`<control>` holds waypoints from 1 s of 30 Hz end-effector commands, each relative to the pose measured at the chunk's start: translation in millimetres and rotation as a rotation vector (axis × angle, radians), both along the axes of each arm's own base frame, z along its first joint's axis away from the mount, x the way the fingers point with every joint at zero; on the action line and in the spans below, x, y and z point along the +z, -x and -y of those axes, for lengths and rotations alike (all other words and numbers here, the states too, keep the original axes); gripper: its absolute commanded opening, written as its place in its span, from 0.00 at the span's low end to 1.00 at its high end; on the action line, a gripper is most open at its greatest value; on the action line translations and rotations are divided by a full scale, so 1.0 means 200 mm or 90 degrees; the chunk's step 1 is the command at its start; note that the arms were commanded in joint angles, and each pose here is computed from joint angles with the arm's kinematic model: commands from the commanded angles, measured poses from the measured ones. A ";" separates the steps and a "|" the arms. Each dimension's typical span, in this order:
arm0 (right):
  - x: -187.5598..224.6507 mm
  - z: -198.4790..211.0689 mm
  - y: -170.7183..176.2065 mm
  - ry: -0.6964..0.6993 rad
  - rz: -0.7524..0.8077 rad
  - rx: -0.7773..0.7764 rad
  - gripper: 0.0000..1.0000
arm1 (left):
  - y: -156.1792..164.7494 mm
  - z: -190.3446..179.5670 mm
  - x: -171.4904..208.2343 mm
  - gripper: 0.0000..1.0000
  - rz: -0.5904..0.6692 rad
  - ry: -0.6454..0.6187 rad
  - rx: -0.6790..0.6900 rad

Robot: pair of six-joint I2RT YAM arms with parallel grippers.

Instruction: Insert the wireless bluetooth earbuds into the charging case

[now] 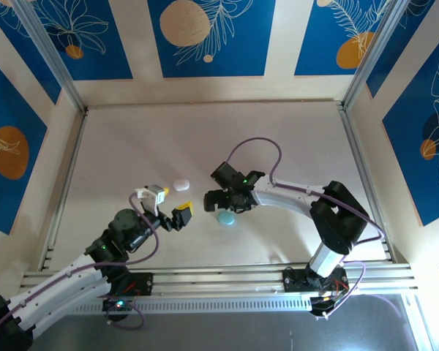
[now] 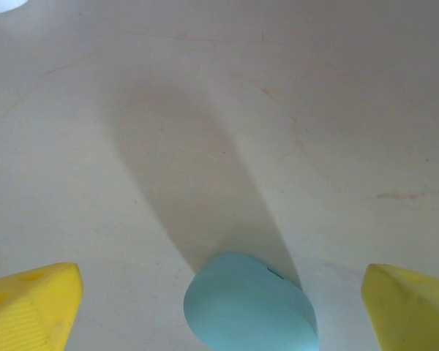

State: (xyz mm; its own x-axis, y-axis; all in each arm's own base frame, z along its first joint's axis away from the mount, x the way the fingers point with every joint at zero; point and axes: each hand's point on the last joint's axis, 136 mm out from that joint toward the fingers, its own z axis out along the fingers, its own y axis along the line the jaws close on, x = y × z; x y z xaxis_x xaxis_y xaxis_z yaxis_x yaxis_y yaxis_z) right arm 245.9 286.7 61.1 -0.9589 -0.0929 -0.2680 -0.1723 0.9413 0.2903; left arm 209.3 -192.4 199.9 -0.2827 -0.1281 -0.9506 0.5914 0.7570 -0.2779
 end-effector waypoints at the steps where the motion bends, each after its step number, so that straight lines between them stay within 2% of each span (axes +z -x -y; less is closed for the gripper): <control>1: -0.03 -0.05 0.06 -0.036 -0.033 0.057 0.97 | 0.00 -0.01 -0.03 1.00 0.002 -0.014 0.004; 15: -0.08 -0.06 0.25 -0.037 -0.091 0.064 0.94 | 0.00 0.00 -0.03 1.00 -0.001 -0.015 0.001; 22: -0.05 -0.05 0.28 -0.044 -0.082 0.053 0.89 | 0.00 0.01 -0.04 1.00 -0.008 -0.015 -0.003; 30: 0.02 0.02 0.26 -0.030 -0.029 0.048 0.89 | -0.02 0.05 -0.08 1.00 -0.059 -0.018 -0.008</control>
